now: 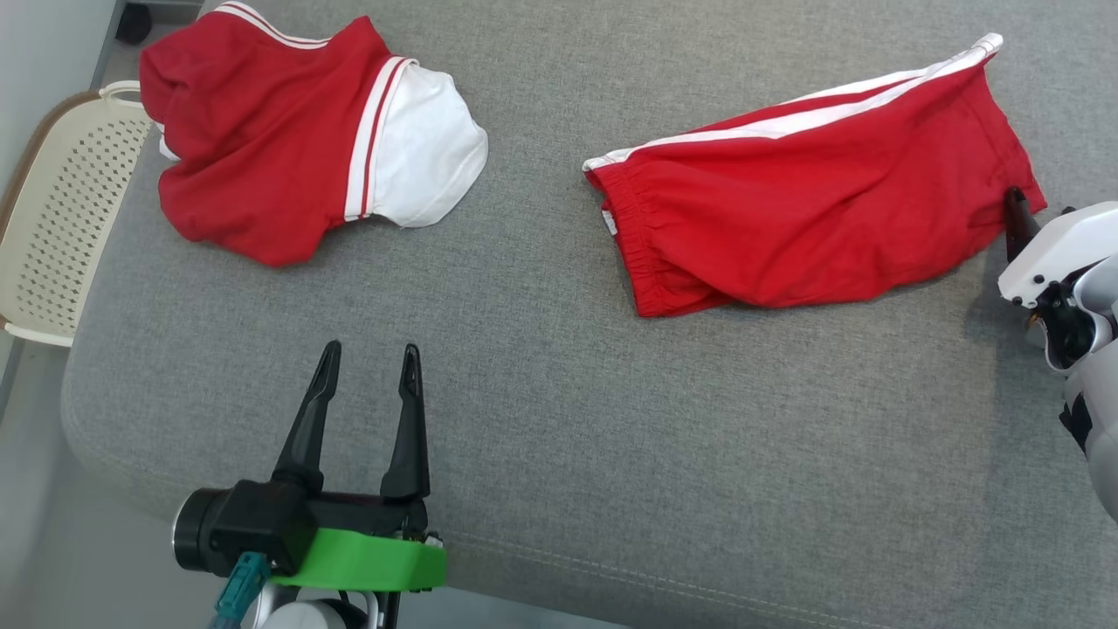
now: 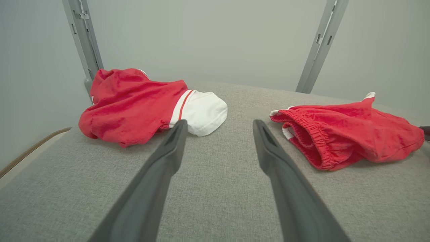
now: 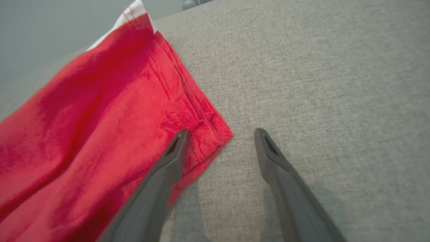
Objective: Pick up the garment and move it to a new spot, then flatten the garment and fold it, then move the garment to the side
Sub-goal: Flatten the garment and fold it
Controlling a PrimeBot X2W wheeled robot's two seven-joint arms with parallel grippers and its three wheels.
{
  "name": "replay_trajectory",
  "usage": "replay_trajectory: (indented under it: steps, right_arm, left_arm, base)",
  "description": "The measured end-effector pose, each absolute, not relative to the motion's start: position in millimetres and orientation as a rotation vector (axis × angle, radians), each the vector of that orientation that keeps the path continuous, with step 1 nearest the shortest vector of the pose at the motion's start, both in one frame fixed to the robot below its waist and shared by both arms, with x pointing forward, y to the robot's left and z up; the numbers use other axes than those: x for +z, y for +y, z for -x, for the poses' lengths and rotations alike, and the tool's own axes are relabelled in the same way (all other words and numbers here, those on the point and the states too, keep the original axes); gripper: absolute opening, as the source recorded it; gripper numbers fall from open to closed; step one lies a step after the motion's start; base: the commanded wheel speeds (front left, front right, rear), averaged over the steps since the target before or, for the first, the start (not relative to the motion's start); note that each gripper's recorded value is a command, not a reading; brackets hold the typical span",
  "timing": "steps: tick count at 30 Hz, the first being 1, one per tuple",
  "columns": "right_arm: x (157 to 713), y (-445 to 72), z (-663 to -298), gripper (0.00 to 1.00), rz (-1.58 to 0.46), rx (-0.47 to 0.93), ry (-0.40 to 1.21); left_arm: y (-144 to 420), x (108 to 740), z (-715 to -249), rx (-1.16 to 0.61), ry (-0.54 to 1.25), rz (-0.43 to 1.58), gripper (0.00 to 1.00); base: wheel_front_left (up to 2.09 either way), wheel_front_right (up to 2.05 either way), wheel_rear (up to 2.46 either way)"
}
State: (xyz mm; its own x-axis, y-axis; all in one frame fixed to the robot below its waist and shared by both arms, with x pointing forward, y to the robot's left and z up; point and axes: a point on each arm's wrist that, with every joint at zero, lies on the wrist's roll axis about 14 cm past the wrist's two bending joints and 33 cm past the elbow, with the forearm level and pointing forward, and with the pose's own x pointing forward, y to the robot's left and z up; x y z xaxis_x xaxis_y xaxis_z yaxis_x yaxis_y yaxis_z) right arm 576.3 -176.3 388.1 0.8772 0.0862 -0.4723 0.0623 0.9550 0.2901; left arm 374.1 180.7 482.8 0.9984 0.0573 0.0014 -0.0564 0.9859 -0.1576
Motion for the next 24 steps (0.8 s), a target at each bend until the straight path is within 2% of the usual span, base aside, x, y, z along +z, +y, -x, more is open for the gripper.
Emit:
replay_trajectory:
  steps: [1,2,3,4,5,6,14,24]
  right_arm:
    - [385,-176,-577,1.0,-0.303,0.014,0.51]
    - [383,-174,-578,0.8,-0.3,0.017,0.52]
    - [382,-173,-579,0.48,-0.298,0.022,0.526]
    - [381,-172,-580,0.32,-0.297,0.024,0.53]
    - [379,-171,-579,0.12,-0.295,0.024,0.535]
    - [378,-171,-579,0.0,-0.29,0.025,0.537]
    - [383,-171,-571,0.0,-0.263,0.035,0.532]
    - [390,-178,-533,0.0,-0.252,0.02,0.508]
  left_arm:
    - [181,481,-374,0.058,0.001,0.158,1.0]
    - [181,479,-374,0.059,0.005,0.158,1.0]
    - [181,478,-374,0.06,0.009,0.159,1.0]
    - [181,476,-374,0.06,0.015,0.161,1.0]
    - [182,475,-374,0.062,0.018,0.165,1.0]
    - [181,474,-375,0.063,0.02,0.168,1.0]
    - [176,473,-374,0.054,0.024,0.186,1.0]
    - [166,481,-362,0.027,0.008,0.205,1.0]
  base:
    - [0.0,0.0,0.0]
    - [0.0,0.0,0.0]
    - [0.0,0.0,0.0]
    - [0.0,0.0,0.0]
    - [0.0,0.0,0.0]
    - [0.0,0.0,0.0]
    - [0.0,0.0,0.0]
    - [0.0,0.0,0.0]
